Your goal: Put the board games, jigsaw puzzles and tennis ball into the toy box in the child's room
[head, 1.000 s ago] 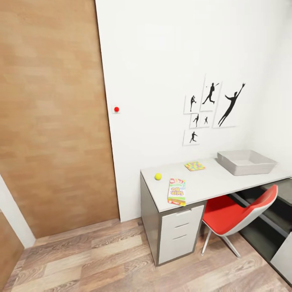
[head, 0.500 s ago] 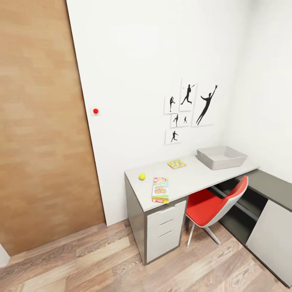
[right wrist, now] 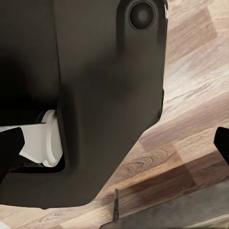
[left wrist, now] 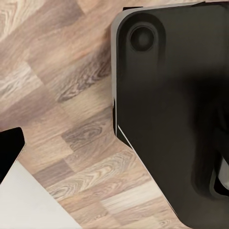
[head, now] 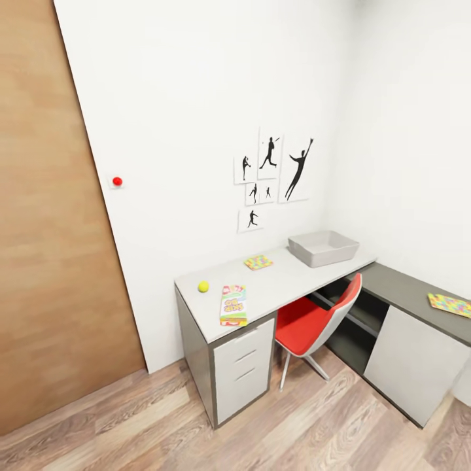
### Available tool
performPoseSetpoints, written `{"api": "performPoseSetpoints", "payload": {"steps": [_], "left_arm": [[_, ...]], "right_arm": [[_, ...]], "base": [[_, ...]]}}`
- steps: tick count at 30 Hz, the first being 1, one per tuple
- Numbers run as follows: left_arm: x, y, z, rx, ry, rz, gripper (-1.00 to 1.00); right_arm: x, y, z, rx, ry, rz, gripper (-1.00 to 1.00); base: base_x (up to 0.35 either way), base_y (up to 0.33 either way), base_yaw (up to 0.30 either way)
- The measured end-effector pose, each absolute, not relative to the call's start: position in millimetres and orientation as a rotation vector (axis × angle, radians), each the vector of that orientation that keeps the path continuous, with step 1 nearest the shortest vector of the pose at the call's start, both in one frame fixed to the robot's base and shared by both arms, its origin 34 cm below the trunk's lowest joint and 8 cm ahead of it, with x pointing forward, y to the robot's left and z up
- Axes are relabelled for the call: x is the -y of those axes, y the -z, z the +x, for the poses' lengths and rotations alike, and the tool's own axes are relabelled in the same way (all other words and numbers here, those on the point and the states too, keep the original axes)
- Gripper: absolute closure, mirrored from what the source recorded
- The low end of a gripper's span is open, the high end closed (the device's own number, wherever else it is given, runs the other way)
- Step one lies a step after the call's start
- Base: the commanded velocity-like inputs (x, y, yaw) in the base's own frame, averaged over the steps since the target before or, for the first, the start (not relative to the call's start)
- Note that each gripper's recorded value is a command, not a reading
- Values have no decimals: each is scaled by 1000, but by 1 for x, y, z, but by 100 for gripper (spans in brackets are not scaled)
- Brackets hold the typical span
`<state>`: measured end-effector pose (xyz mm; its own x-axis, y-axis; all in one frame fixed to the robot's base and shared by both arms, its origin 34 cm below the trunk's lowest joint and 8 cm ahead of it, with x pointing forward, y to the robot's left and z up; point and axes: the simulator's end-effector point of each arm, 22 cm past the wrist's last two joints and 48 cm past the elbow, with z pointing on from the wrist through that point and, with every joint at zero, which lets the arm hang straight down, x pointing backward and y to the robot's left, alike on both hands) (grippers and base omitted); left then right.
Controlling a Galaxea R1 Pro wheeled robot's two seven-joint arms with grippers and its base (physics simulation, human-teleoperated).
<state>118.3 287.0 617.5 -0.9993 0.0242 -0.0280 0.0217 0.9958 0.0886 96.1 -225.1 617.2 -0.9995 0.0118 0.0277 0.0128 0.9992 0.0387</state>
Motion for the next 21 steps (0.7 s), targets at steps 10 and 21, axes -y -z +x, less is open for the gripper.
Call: {"api": "performPoseSetpoints", "payload": {"steps": [10, 21], "left_arm": [[-287, -618, 118, -3109, -137, 37, -100], [-287, -618, 118, -3109, -137, 40, -100]], "right_arm": [[225, -617, 96, 3113, 61, -19, -100], [225, -617, 96, 3113, 61, -19, -100]], "base": [[0, 0, -285], [0, 0, -285]]}}
